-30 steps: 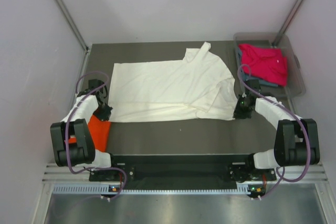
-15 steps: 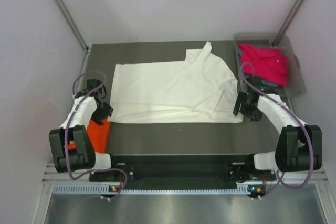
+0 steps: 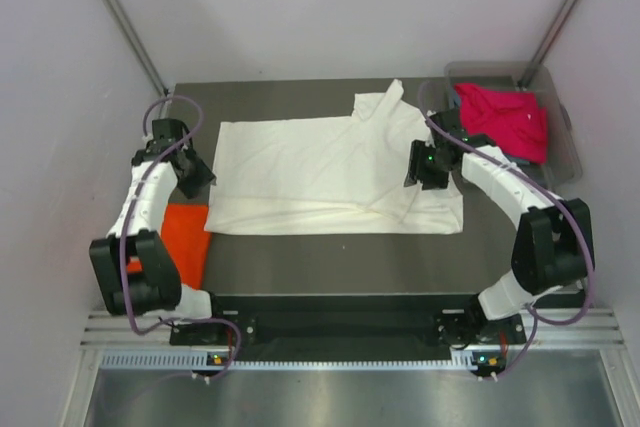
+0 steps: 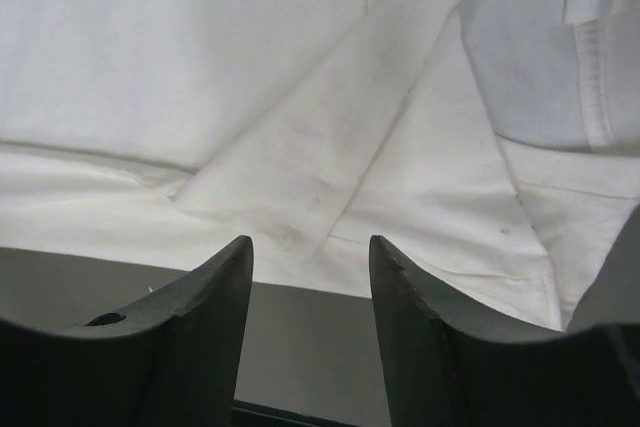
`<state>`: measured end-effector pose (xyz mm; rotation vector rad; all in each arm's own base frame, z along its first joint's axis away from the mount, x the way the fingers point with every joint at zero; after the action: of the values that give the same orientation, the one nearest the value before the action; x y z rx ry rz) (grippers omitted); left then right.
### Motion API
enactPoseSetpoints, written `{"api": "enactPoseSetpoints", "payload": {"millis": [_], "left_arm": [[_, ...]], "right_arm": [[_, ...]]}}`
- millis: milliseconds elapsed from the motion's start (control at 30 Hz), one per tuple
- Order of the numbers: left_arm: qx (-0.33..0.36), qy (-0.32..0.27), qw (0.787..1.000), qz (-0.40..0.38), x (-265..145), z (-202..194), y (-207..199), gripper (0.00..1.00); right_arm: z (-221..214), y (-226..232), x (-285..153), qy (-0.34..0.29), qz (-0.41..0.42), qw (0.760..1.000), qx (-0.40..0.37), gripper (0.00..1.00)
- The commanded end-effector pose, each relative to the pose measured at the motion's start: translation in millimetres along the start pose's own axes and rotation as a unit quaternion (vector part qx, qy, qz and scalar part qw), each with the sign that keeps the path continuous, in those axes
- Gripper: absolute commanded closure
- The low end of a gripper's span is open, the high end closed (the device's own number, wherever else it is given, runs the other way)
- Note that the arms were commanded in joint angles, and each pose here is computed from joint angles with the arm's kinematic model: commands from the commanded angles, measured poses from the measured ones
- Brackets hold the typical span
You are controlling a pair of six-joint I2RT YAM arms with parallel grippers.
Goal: Fold and stack the t-shirts
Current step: Fold the tshirt
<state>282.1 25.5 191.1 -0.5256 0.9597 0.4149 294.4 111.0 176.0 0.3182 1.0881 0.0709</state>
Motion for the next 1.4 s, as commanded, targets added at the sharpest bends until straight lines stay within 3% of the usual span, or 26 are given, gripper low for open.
{"api": "enactPoseSetpoints", "payload": {"millis": [0,133,300,500,967,1367], "left_arm": [[0.042,0.060,0.996,-0.042,23.9,8.0,-15.4,0.57],[0.052,0.099,0.992,-0.056,51.1,1.6,-20.2,0.56],[0.084,0.153,0.984,-0.022,84.8,1.6,-15.1,0.66],[0.082,0.131,0.988,-0.019,95.9,10.9,-18.2,0.67],[0.060,0.170,0.983,0.033,119.4,1.2,-9.0,0.65],[0.061,0.191,0.978,0.055,127.6,-2.7,-3.6,0.63]], "right_arm": [[17.0,12.9,0.0,-0.004,0.029,0.999,0.013,0.51],[19.8,4.2,10.5,0.022,0.040,0.998,0.036,0.50],[20.7,-0.2,13.0,0.031,0.046,0.998,0.035,0.48],[14.4,-8.7,15.0,0.037,0.041,0.998,0.038,0.48],[19.7,-11.8,20.9,0.038,0.048,0.997,0.054,0.48],[19.8,-15.3,37.5,0.059,0.040,0.995,0.072,0.41]]}}
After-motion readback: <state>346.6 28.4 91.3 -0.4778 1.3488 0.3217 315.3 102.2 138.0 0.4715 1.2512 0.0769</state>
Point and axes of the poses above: each gripper's point midway between its finger pads, its own x axis out along the fingers, its own y axis along the line the jaws close on, z = x × y, the point moved 7 cm from there along -x, back along the fingers, and after that the axes turned 4 degrees about x, right-handed, at the moved point
